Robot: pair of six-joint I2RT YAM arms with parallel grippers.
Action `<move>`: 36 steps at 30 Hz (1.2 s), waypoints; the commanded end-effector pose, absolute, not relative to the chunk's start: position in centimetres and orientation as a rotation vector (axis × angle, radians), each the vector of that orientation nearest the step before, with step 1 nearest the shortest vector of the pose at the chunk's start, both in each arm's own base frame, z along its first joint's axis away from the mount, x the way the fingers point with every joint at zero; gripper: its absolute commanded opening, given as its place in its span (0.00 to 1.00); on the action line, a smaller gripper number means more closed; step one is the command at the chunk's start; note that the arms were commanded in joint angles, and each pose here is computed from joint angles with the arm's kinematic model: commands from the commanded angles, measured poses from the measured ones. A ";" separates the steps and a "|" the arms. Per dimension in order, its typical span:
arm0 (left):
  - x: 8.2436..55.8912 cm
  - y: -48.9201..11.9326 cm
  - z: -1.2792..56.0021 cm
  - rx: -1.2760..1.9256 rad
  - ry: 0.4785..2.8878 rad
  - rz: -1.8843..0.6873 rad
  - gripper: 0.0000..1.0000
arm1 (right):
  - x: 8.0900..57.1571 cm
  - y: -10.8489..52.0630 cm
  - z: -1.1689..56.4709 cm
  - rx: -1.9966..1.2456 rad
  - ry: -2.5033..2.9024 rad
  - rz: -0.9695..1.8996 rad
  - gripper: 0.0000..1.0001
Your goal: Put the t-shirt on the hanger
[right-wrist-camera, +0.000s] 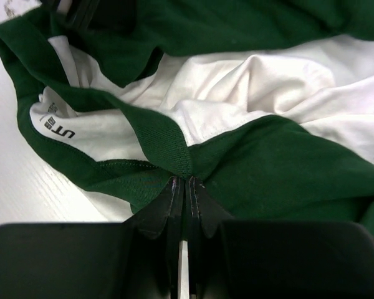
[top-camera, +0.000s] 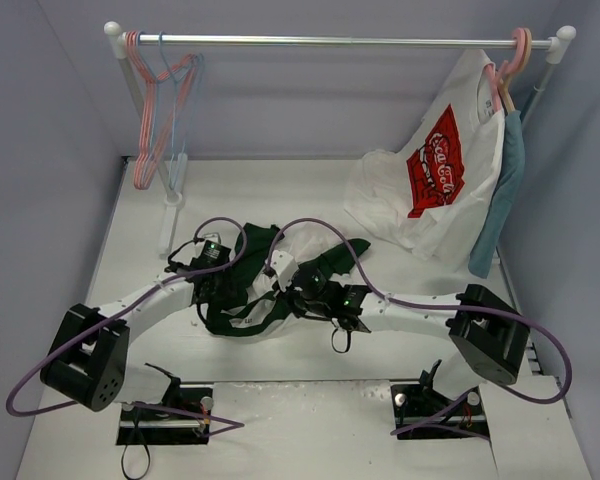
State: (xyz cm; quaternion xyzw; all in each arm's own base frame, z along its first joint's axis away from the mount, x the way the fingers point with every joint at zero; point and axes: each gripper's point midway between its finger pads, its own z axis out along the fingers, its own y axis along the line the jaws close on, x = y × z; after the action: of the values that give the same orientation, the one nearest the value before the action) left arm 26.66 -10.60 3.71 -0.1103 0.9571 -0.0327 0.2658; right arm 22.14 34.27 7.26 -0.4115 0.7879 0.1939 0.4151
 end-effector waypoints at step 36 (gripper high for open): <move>29.9 -6.6 40.5 -0.238 1.923 -0.107 0.00 | 31.1 24.4 43.2 -0.613 1.442 0.214 0.00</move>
State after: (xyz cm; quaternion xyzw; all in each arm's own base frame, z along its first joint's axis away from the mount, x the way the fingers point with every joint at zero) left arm 30.97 -7.04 44.24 -0.1096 0.7836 -0.0653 0.6080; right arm 30.91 24.91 46.84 -0.2695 0.6135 0.1101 0.7341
